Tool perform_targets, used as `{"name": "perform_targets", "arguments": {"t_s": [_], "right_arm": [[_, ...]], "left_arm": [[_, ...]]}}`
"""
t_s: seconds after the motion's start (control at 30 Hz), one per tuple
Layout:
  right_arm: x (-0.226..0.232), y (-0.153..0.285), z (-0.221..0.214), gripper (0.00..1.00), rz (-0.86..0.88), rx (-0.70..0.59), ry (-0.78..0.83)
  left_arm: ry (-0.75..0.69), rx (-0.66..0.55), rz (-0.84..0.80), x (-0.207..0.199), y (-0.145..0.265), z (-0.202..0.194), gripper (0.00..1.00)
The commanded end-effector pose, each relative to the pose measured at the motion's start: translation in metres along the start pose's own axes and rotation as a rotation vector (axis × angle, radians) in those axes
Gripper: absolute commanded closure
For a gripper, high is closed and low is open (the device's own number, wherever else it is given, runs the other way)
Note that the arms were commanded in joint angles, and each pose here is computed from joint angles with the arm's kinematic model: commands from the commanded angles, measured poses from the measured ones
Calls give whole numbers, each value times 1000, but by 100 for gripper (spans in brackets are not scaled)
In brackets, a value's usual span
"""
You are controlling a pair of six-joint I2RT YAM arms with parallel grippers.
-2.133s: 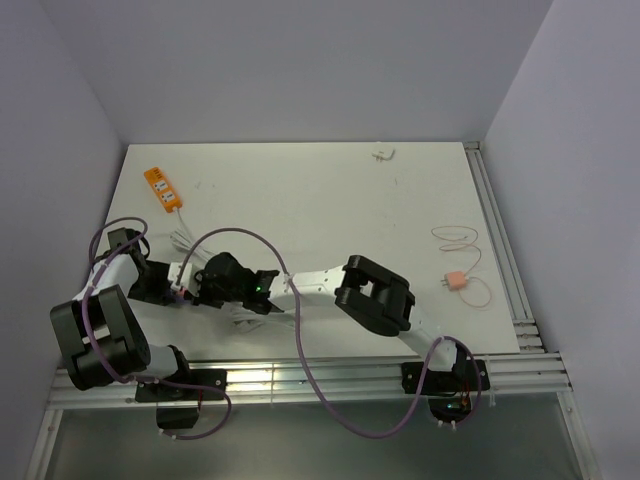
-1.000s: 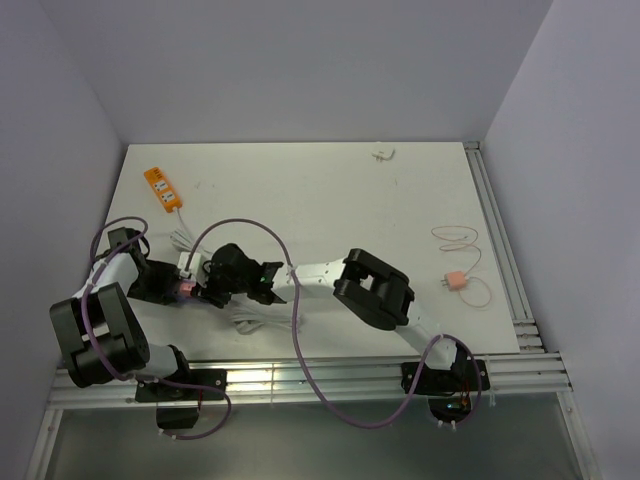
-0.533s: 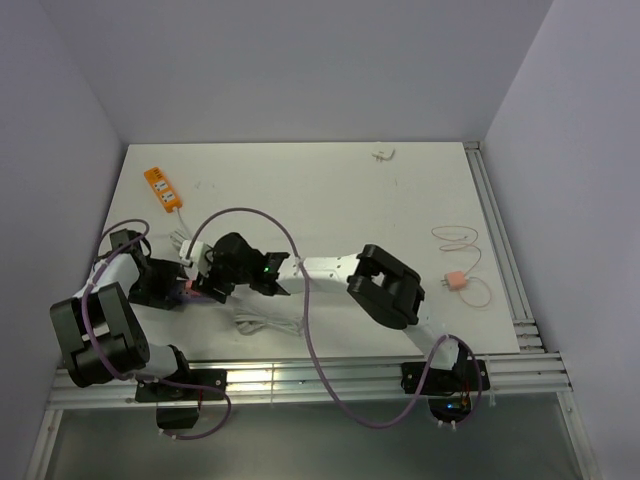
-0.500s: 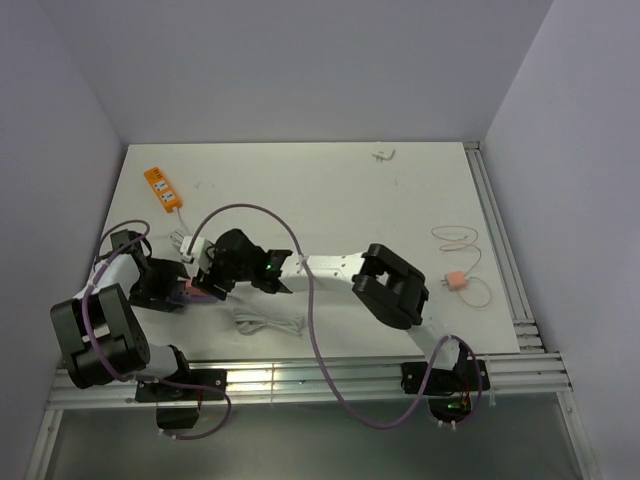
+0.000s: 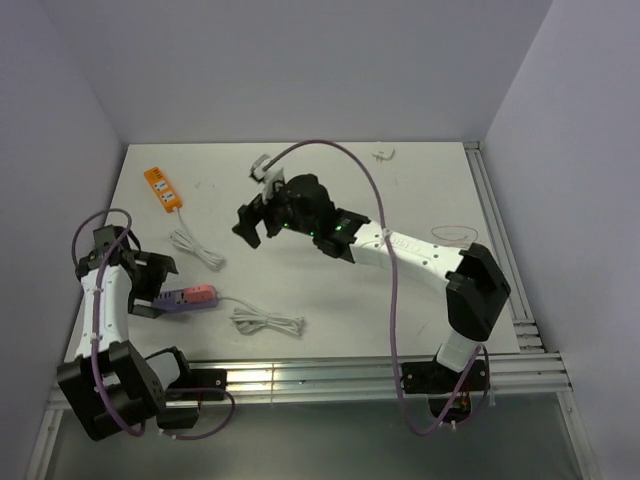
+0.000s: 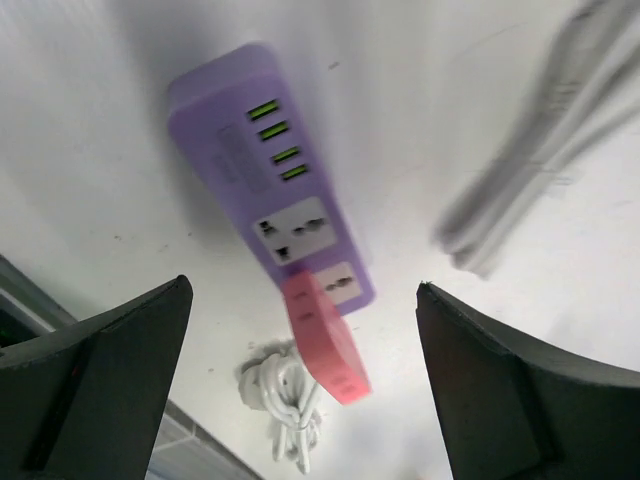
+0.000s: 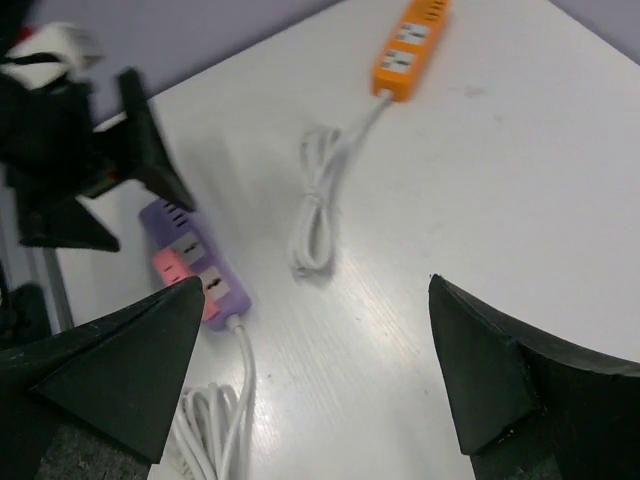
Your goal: Insert the plug
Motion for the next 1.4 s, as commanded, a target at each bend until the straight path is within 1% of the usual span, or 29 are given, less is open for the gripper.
{"name": "perform_targets", "arguments": {"t_s": [0.0, 0.03, 0.07, 0.1, 0.13, 0.17, 0.2, 0.23, 0.27, 0.3, 0.33, 0.4, 0.43, 0.47, 0.5, 0.57, 0.63, 0.67, 0.73, 0.77, 0.8, 0.83, 0.87, 0.9, 0.97, 1.07, 1.13, 1.37], "right_arm": [[-47, 33, 20, 0, -238, -1, -205], [-63, 45, 7, 0, -318, 85, -262], [-75, 56, 15, 0, -398, 79, -286], [-91, 69, 13, 0, -514, 88, -306], [-99, 90, 6, 0, -599, 114, -360], [-118, 108, 2, 0, -683, 110, -404], [-127, 124, -1, 0, -733, 103, -447], [-131, 149, -11, 0, -783, 102, -530], [-155, 174, -16, 0, -865, 79, -600], [-164, 191, -21, 0, -900, 69, -645], [-165, 212, -30, 0, -931, 75, -695], [-186, 252, -40, 0, -1069, 56, -746], [-184, 268, -48, 0, -1121, 72, -790], [-182, 275, -57, 0, -1129, 91, -833], [-190, 291, -65, 0, -1172, 89, -893], [-189, 307, -84, 0, -1210, 126, -972], [-193, 333, -100, 0, -1304, 157, -1009], [-194, 342, -109, 3, -1349, 179, -1002], [-192, 359, -120, 4, -1418, 203, -997], [-189, 365, -134, 6, -1438, 231, -1019], [-185, 363, -142, 7, -1412, 243, -1048], [-183, 369, -158, 9, -1426, 252, -1096], [-183, 376, -166, 15, -1445, 249, -1142], [-181, 377, -172, 18, -1448, 243, -1184], [-176, 378, -187, 21, -1467, 243, -1227], [-175, 382, -197, 23, -1521, 240, -1242], [-177, 388, -205, 24, -1581, 263, -1227], [-196, 386, -221, 18, -1675, 274, -1268]], "left_arm": [[-21, -129, -46, -9, 31, 20, 0], [-22, -174, -81, -13, 41, 25, 1], [-26, -218, -121, -19, 52, 31, 0], [-54, -251, -148, -23, 60, 35, 0], [-72, -291, -192, -28, 71, 38, 0], [-117, -330, -231, -35, 84, 42, 0], [-126, -377, -245, -37, 91, 46, 1], [-143, -425, -304, -44, 104, 48, 0], [-175, -441, -345, -50, 111, 45, 1], [-186, -453, -381, -54, 117, 43, 1], [-194, -467, -450, -59, 129, 39, 1], [-206, -455, -545, -67, 140, 29, 1], [-225, -443, -614, -71, 148, 21, 1], [-250, -447, -677, -79, 154, 16, 0], [-276, -439, -715, -83, 158, 11, 0], [-334, -406, -771, -94, 165, 0, 1], [-417, -350, -793, -103, 165, -18, 1], [-471, -313, -821, -108, 167, -33, 1], [-532, -269, -868, -116, 166, -49, 0], [-585, -205, -905, -117, 166, -67, 0], [-602, -184, -934, -120, 167, -74, 1], [-620, -159, -946, -121, 165, -81, 1], [-650, -129, -953, -119, 162, -92, 1], [-669, -114, -966, -119, 162, -97, 0], [-712, -94, -985, -116, 160, -107, 1], [-738, -90, -992, -112, 158, -111, 1], [-751, -89, -1004, -111, 159, -112, 0], [-811, -54, -1002, -112, 154, -119, 0]]}}
Point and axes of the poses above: each gripper's point midway between its finger pads, its own y axis back along the fingers, its own x axis along the line the jaws close on, z = x × y, the point moved 4 cm from there along y, back along the fingers, and after that the axes turned 2 degrees about -y, right-handed, at the moved point
